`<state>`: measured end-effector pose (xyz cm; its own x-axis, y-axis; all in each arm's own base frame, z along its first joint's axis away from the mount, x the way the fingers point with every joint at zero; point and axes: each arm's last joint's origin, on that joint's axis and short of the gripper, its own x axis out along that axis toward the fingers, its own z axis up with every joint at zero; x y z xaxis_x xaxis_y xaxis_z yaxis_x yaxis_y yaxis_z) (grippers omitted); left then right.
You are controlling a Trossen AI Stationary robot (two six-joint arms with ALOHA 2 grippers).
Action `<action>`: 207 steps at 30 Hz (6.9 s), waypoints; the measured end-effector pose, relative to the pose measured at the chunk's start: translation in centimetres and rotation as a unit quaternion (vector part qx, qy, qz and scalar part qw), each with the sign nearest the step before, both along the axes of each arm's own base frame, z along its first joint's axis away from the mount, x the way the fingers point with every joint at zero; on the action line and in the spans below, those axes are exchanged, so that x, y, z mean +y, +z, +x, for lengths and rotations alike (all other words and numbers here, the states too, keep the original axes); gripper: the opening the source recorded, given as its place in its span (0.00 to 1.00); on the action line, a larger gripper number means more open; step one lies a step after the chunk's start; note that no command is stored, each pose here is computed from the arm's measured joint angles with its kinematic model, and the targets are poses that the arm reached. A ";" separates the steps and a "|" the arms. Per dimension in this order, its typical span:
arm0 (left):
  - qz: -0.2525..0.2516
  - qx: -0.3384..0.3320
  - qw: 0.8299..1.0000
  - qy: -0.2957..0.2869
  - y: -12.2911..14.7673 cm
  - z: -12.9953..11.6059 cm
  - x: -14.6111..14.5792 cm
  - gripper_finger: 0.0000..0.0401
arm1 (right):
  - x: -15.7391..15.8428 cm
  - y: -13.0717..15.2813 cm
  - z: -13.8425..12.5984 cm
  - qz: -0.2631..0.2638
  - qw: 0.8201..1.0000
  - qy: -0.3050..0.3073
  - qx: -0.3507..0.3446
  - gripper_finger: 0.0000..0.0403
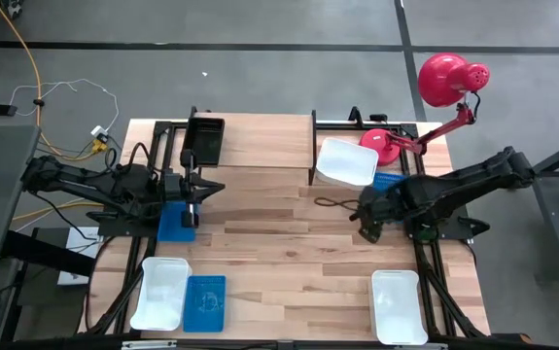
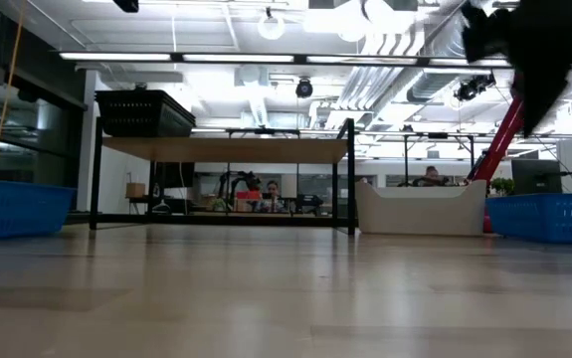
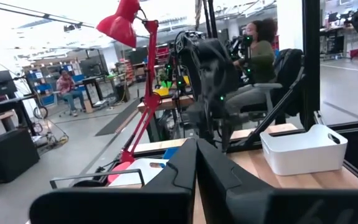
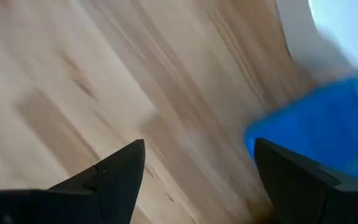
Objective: Stack baskets on shelf by color
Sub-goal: Put the right blue bin on the shelf
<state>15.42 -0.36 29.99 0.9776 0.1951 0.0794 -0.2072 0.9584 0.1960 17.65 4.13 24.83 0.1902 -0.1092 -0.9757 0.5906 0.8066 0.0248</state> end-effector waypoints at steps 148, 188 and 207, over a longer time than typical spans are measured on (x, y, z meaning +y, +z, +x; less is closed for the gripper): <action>0.017 -0.059 0.998 0.005 1.3 -0.4 0.0 0.00 | -11.0 6.7 28.9 -0.215 0.929 0.280 -0.110 0.01; 0.017 -0.058 0.998 0.005 1.3 -0.4 0.0 0.00 | -11.5 5.6 23.7 -0.271 0.929 0.252 -0.005 0.02; 0.017 -0.056 0.998 0.005 1.2 -0.4 0.0 0.00 | -10.6 5.6 24.7 -0.274 0.922 0.256 -0.094 0.00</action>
